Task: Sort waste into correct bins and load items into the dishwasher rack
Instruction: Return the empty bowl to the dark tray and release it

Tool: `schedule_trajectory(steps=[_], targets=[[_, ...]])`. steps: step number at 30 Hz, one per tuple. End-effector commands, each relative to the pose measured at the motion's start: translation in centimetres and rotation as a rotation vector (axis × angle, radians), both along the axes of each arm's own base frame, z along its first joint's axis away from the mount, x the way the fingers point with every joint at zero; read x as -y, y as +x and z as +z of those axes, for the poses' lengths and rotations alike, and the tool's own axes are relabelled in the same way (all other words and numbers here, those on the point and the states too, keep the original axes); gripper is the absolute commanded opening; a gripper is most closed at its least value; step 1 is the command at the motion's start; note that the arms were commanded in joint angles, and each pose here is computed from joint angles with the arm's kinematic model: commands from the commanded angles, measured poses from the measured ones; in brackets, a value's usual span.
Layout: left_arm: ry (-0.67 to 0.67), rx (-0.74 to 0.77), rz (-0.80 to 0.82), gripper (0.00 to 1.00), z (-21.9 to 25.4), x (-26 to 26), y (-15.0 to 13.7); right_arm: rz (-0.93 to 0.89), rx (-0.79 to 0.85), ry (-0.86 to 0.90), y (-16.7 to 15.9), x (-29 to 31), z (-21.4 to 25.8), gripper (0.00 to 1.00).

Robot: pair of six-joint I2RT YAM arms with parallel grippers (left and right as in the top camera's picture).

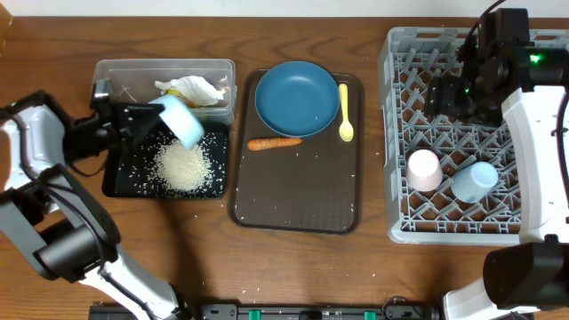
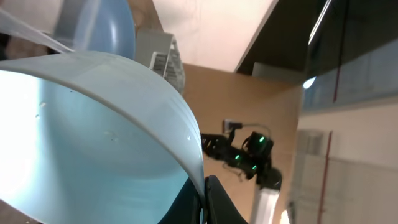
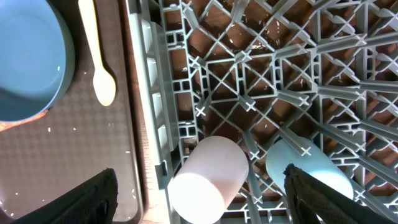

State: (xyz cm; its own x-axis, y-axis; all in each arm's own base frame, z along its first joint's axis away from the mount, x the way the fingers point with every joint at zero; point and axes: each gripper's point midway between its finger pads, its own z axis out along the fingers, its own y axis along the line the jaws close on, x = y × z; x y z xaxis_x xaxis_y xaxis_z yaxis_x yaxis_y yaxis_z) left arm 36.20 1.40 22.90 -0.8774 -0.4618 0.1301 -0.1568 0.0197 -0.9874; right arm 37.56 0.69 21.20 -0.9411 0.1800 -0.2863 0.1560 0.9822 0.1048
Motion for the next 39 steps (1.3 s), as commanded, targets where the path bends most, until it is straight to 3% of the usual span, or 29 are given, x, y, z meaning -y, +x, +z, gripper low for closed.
schedule_trajectory(steps=[1, 9, 12, 19, 24, 29, 36, 39], targets=[[0.116, 0.135, -0.151, 0.06, 1.7, 4.3, -1.8, 0.012, 0.011, -0.004, -0.1, 0.1, 0.3, 0.84], [0.354, 0.251, -0.549, 0.06, -1.8, 12.9, -4.4, 0.019, 0.005, -0.003, -0.2, -0.2, 0.2, 0.84], [0.443, 0.231, -0.686, 0.06, -3.6, 16.2, -5.5, 0.022, 0.006, -0.003, -0.2, -0.3, 0.3, 0.84], [0.805, 0.118, -0.895, 0.06, -8.9, 21.4, -7.8, 0.029, 0.005, -0.003, -0.2, -0.6, 0.2, 0.84], [1.092, 0.112, -0.918, 0.06, -11.6, 23.0, -8.0, 0.030, 0.006, -0.002, -0.2, -0.6, 0.3, 0.84], [1.399, 0.174, -0.824, 0.06, -13.5, 23.8, -6.3, 0.031, 0.005, 0.000, -0.2, -0.7, 0.3, 0.84], [1.447, 0.305, -0.826, 0.08, -14.8, 27.1, -6.9, 0.031, 0.003, 0.000, -0.3, -0.7, 0.2, 0.84], [1.447, 0.316, -0.849, 0.17, -15.1, 27.6, -7.7, 0.031, 0.003, 0.000, -0.3, -0.7, 0.2, 0.84]])
